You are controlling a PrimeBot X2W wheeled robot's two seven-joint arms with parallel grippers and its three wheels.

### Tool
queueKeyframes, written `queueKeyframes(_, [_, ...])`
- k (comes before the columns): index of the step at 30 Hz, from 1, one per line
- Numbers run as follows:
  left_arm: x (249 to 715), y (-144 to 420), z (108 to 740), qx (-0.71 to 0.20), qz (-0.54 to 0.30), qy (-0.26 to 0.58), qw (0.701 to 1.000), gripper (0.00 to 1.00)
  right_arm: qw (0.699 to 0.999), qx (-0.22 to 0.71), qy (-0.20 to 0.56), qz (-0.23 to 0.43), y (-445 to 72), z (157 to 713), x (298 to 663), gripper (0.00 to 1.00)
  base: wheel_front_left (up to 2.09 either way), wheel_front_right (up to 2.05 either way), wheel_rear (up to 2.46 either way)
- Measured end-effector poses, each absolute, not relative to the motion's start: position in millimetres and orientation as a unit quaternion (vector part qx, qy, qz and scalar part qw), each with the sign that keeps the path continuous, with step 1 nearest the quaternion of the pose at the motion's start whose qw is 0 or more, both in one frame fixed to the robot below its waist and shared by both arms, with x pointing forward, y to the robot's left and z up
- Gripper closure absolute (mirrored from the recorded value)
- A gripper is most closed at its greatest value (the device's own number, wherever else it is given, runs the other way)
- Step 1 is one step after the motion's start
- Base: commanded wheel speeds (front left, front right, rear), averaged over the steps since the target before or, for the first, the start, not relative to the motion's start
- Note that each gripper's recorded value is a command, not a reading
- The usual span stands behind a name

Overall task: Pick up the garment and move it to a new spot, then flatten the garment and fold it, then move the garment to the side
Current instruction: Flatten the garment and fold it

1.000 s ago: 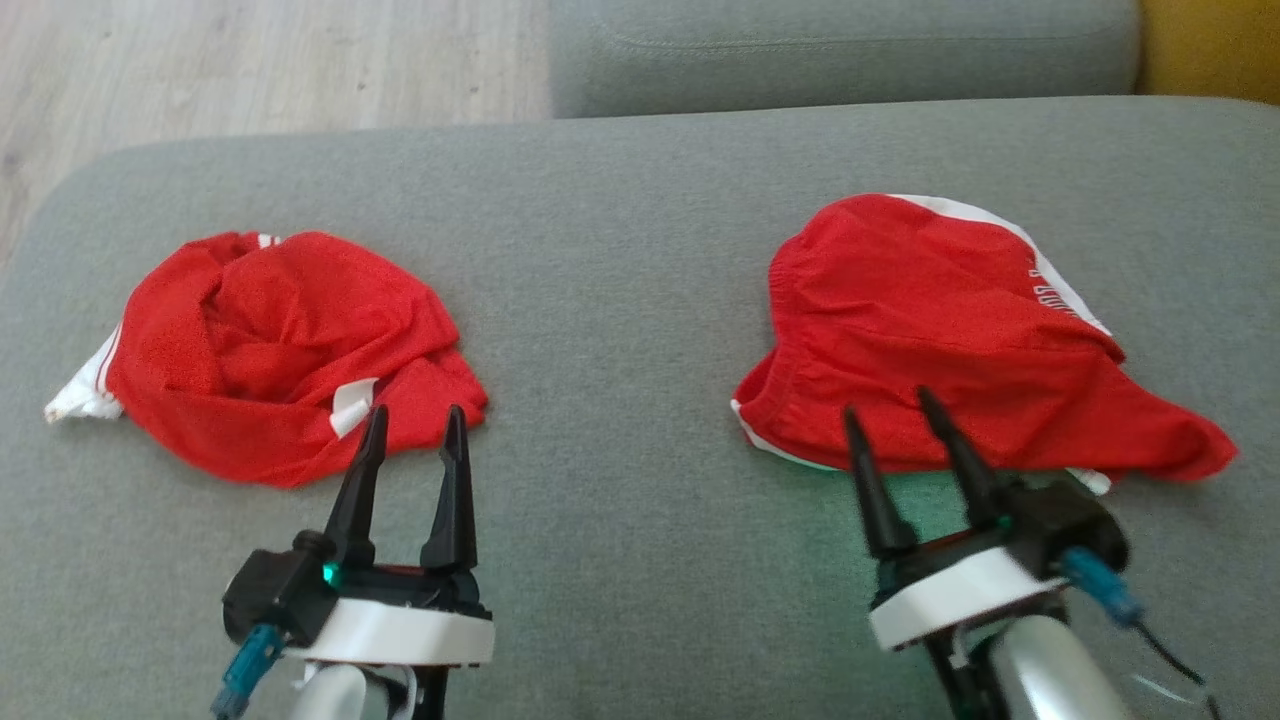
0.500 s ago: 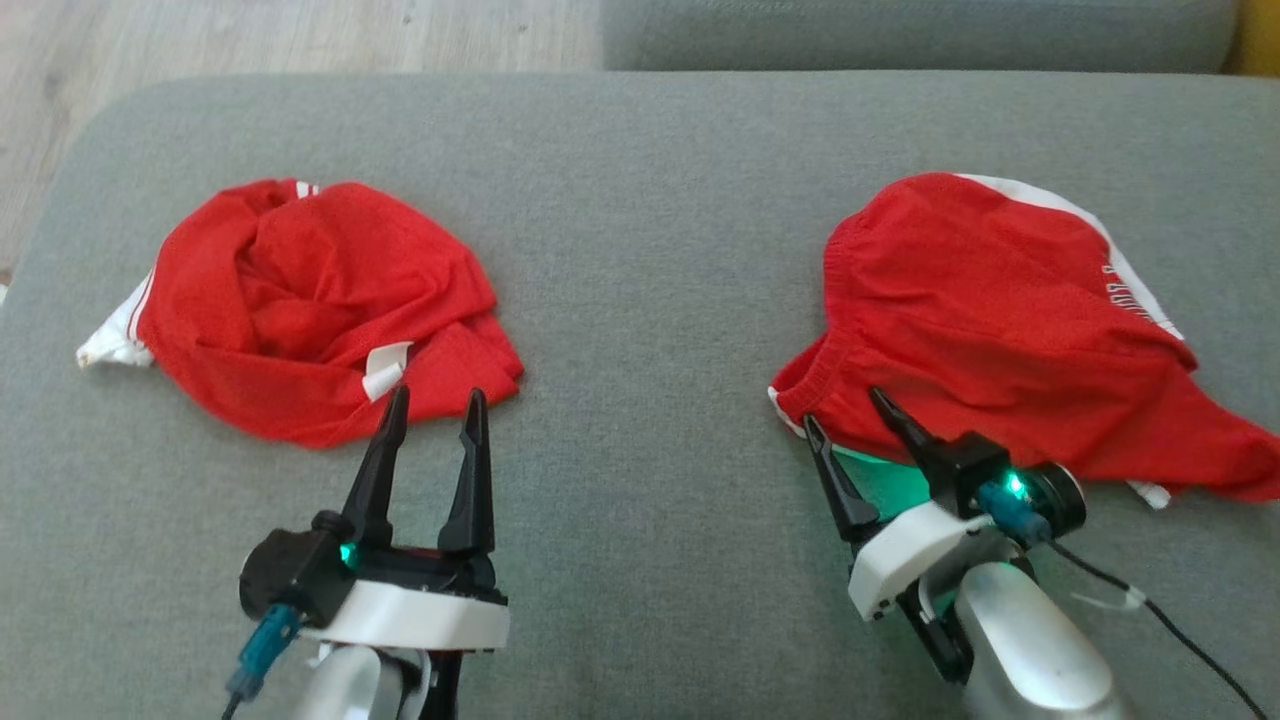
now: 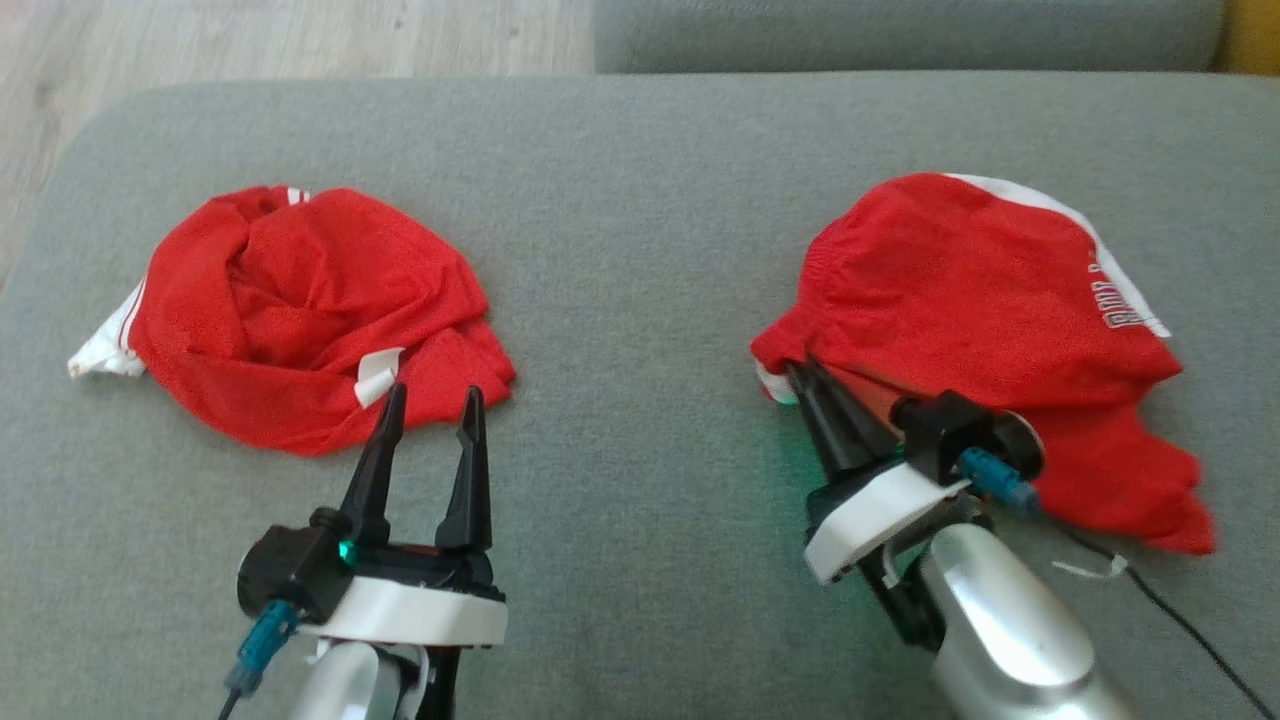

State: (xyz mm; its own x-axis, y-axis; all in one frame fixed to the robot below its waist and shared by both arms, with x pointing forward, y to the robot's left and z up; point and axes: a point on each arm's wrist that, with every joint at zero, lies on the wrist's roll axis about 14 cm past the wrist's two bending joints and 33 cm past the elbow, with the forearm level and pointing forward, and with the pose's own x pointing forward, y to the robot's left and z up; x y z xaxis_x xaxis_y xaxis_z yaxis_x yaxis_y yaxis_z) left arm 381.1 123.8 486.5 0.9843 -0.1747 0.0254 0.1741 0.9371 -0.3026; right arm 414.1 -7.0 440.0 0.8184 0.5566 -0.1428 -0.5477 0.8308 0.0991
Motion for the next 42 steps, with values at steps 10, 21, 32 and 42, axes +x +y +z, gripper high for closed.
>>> queueKeyframes(10, [377,115,505,-0.153,-0.106,-0.024,0.982,0.0,0.937,0.069,0.038,0.339,11,476,366,1.0,0.0,0.0,0.0])
queueKeyframes(21, [376,127,495,-0.153,-0.085,-0.011,0.984,0.0,0.938,0.02,0.063,0.341,-4,457,408,1.0,0.0,0.0,0.0])
queueKeyframes(32, [374,142,486,-0.157,-0.06,0.001,0.986,0.0,0.924,-0.073,0.143,0.347,-12,406,439,0.96,0.0,0.0,0.0])
queueKeyframes(42, [381,130,491,-0.162,-0.076,-0.005,0.984,0.0,0.935,-0.086,0.133,0.316,-22,417,454,0.0,0.0,0.0,0.0])
